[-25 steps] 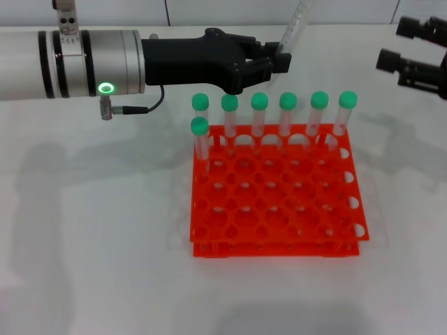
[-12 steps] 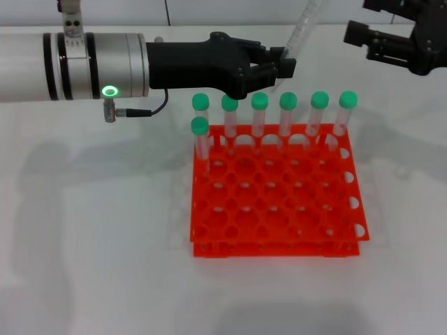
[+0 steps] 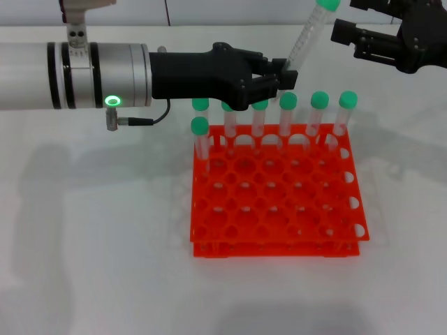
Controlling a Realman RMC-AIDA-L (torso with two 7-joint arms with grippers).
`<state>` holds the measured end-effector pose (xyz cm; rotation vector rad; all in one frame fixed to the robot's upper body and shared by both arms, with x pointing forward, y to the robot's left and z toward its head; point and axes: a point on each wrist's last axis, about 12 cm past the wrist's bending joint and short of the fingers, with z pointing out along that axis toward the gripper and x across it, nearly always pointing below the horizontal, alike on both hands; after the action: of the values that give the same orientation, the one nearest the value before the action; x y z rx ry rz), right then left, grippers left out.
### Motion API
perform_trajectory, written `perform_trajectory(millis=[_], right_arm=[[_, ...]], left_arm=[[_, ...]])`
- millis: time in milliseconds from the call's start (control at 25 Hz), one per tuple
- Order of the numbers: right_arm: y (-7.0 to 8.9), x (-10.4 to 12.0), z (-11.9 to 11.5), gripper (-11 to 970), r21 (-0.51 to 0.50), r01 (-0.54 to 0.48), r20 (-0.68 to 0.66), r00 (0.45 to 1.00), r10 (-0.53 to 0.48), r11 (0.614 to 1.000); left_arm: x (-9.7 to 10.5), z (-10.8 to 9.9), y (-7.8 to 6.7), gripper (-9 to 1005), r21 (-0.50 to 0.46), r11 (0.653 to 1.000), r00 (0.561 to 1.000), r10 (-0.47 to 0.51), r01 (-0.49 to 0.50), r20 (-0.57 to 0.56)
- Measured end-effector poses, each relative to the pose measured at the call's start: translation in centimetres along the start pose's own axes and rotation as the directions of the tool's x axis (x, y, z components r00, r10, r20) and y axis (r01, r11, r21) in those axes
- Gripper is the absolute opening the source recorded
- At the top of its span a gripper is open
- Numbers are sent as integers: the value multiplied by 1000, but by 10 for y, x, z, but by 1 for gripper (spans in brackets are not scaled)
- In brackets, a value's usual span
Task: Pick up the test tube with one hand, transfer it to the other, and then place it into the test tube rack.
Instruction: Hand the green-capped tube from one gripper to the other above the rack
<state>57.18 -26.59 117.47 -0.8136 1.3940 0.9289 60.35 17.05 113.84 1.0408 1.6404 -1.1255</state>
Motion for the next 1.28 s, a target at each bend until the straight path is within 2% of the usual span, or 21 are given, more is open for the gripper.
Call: perform_trajectory(millis=[1280], right_arm=[[4, 7, 6, 751, -26, -32, -1, 1000, 32, 999]], left_arm=[[13, -2, -7, 247, 31, 1000, 1000, 1, -1, -19]])
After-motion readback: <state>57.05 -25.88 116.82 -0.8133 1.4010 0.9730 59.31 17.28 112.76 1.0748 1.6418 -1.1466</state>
